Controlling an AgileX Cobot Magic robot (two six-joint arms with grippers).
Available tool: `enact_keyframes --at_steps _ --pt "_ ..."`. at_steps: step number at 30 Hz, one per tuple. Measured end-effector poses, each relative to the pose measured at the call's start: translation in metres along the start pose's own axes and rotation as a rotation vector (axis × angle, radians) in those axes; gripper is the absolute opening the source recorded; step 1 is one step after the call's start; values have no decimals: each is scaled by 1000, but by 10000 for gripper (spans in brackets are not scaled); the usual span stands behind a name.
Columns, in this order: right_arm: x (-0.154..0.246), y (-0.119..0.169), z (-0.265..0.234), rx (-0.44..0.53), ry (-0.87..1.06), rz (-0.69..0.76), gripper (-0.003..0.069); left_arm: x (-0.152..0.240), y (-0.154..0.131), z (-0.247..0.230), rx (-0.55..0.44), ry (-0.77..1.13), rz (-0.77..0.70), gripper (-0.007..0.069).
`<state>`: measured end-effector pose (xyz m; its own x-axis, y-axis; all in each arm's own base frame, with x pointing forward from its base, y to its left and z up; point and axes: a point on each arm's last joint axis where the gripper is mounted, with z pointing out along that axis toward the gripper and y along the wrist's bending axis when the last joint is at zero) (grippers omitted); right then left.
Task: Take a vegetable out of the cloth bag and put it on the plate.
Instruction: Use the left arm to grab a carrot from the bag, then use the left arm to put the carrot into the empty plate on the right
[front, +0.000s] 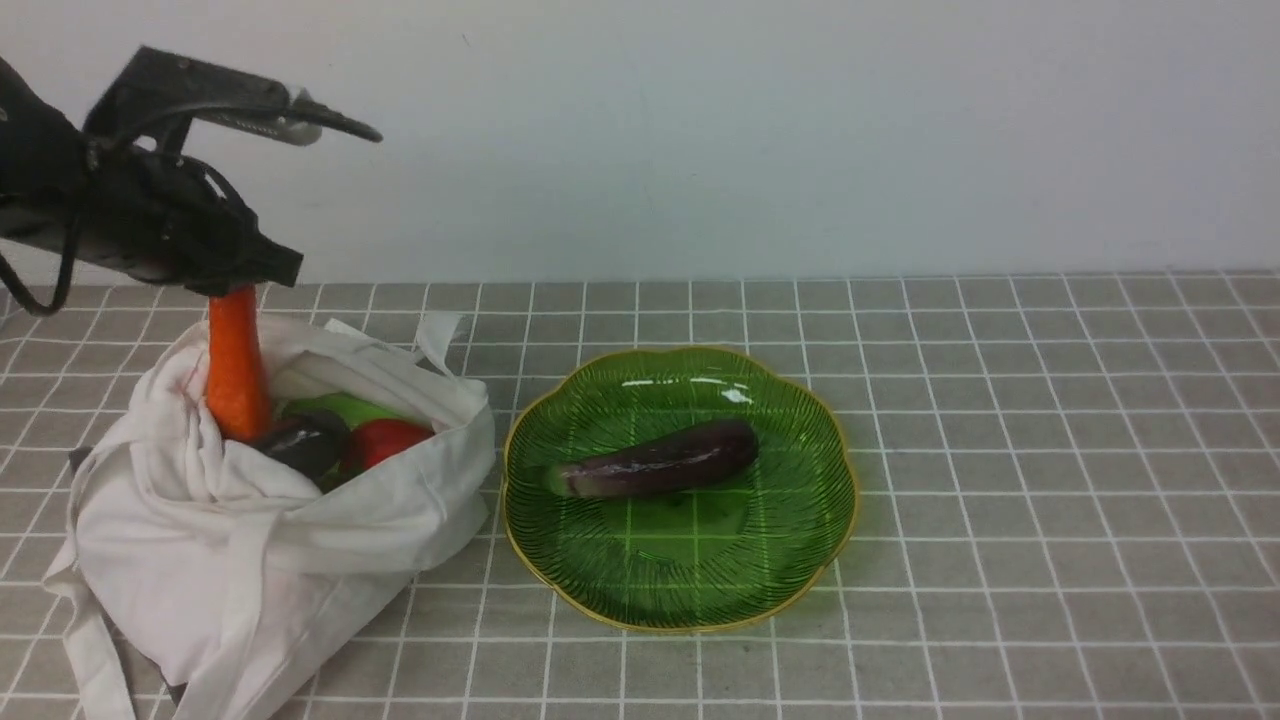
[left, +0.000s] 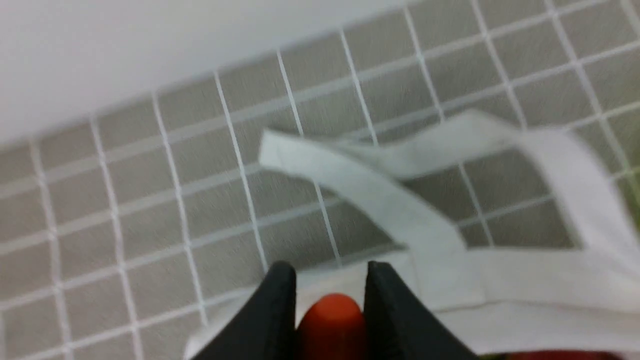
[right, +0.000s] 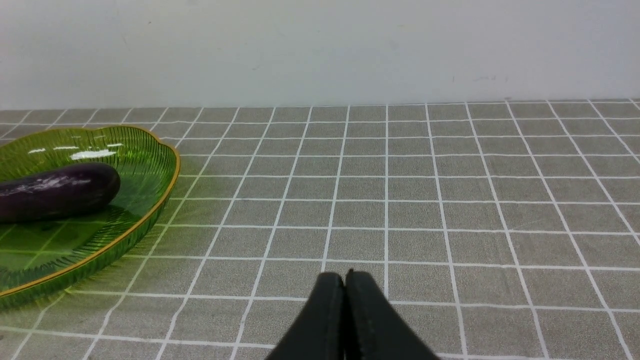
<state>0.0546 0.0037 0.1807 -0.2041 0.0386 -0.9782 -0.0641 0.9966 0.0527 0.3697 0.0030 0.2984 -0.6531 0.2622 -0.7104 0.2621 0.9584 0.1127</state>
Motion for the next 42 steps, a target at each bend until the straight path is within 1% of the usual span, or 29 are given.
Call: enact_keyframes --at_steps 4,8,10,11,14,15,16,17,18,22,23,24,25,26,28,29,30,31,32,35,37,40,41,42 --pt "0 0 0 0 0 0 -15 -20 0 -36 -21 -109 5 153" --pt "0 0 0 0 0 0 -15 -30 -8 -63 9 -195 -42 153" --pt "0 0 0 0 0 0 -15 -39 -20 -82 78 -273 -114 153" --pt "0 0 0 0 0 0 -15 -40 -23 -83 87 -278 -118 153" --pt "0 0 0 0 0 0 -15 -48 -42 -95 191 -336 -178 153" --pt "0 0 0 0 0 0 -15 -51 -57 -98 265 -343 -186 153" --pt "0 0 0 0 0 0 -15 -53 -66 -99 309 -345 -190 153" --pt "0 0 0 0 0 0 -15 -53 -69 -99 319 -344 -185 153" --pt "0 0 0 0 0 0 -15 -54 -84 -99 382 -339 -170 153" --pt "0 0 0 0 0 0 -15 -56 -123 -86 499 -317 -75 153" --pt "0 0 0 0 0 0 -15 -55 -139 -76 538 -294 -36 153" --pt "0 0 0 0 0 0 -15 -53 -149 -67 560 -271 -16 153" --pt "0 0 0 0 0 0 -15 -53 -149 -65 561 -266 -16 153" --pt "0 0 0 0 0 0 -15 -47 -167 -45 589 -219 22 153" --pt "0 0 0 0 0 0 -15 -40 -184 -21 602 -175 69 153" --pt "0 0 0 0 0 0 -15 -40 -185 -21 602 -178 73 153" --pt "0 0 0 0 0 0 -15 -32 -197 3 603 -137 101 153" --pt "0 0 0 0 0 0 -15 -32 -197 3 603 -139 104 153" --pt "0 0 0 0 0 0 -15 -25 -205 18 608 -106 123 153" --pt "0 0 0 0 0 0 -15 -15 -218 35 624 -61 152 159" --pt "0 0 0 0 0 0 -15 -12 -222 40 624 -56 170 191" --pt "0 0 0 0 0 0 -15 -12 -222 41 616 -67 183 321" --pt "0 0 0 0 0 0 -15 -12 -222 41 616 -67 182 332" --pt "0 0 0 0 0 0 -15 -12 -223 41 619 -63 176 417"
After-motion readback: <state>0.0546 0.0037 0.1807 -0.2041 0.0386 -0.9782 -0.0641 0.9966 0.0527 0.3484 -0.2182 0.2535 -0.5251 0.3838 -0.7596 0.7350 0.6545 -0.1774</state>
